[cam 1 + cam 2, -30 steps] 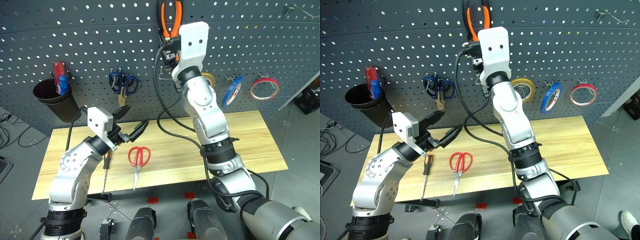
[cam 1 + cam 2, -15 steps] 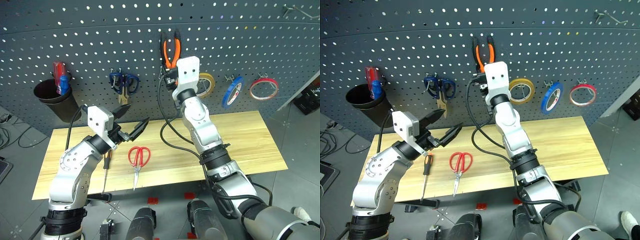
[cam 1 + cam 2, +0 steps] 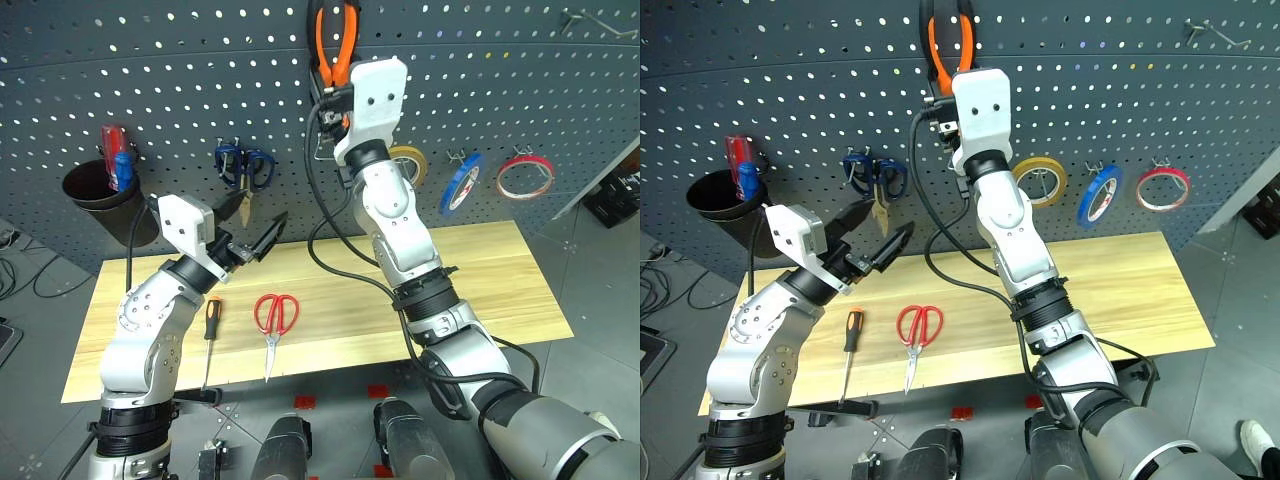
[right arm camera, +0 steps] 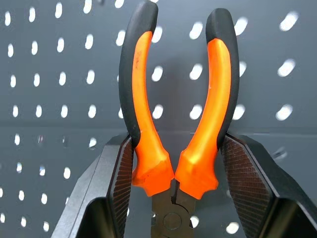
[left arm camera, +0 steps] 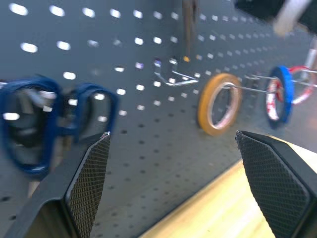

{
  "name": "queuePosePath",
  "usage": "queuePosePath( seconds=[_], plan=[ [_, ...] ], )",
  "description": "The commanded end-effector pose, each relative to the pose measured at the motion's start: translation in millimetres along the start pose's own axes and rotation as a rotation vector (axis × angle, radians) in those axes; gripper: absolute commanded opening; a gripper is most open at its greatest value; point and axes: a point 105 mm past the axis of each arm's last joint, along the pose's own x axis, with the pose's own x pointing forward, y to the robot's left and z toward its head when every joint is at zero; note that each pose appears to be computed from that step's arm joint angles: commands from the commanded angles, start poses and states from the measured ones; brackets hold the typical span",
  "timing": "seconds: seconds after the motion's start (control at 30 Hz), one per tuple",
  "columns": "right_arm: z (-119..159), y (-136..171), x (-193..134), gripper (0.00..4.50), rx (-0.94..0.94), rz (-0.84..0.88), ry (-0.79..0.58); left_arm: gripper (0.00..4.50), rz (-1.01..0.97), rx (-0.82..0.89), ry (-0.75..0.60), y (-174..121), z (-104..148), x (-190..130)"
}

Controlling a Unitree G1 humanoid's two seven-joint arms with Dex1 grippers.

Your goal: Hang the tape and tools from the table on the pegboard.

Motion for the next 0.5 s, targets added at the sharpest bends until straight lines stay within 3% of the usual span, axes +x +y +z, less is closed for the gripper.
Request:
queuePosePath(
  seconds=[0.03,0.27,0.5],
  plan=[
    [19.2,33.3,8.2,2.41,0.051,0.054,-0.087,4.29,-0.006,0.017,-0.037,-4.3,11.8,1.0],
    [-15.5,25.5,-7.1,2.41,-0.023,0.048,-0.036,4.29,-0.003,0.017,-0.037,-5.5,10.5,2.8],
    [-5.0,10.7,-12.7,2.41,-0.012,0.010,-0.057,4.29,0.002,0.013,-0.033,-4.4,7.9,1.2]
  ],
)
